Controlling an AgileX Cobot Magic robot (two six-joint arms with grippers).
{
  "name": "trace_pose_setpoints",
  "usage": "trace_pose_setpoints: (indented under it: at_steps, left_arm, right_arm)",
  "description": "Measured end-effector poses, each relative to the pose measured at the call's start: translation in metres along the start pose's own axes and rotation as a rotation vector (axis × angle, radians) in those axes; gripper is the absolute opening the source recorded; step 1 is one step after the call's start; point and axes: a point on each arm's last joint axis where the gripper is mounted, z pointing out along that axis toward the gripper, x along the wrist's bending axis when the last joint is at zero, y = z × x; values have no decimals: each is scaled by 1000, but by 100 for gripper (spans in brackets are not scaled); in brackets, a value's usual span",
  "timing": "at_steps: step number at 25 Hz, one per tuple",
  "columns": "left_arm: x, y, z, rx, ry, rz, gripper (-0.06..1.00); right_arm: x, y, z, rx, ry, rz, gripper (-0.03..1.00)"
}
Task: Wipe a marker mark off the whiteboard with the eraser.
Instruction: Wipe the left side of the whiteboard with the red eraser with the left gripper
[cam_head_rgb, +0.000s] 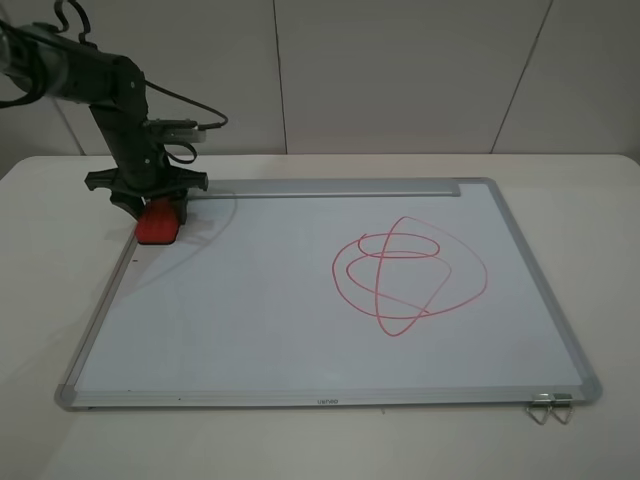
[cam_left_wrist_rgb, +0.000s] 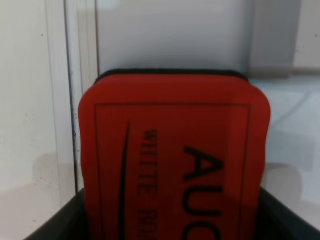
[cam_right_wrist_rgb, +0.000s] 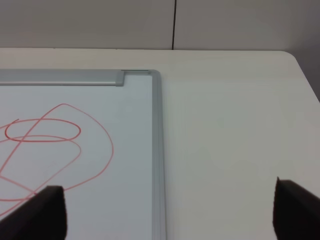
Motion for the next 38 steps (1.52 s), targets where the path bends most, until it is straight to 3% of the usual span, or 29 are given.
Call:
trace_pose_setpoints:
  at_steps: [16,38]
  left_arm:
    - [-2,-45,-7,37,-45,-65,57]
    - [2,-92,-16,78,-48,-91,57]
  right_arm:
    - [0,0,0,0,0,0,71]
    - [0,0,0,0,0,0,71]
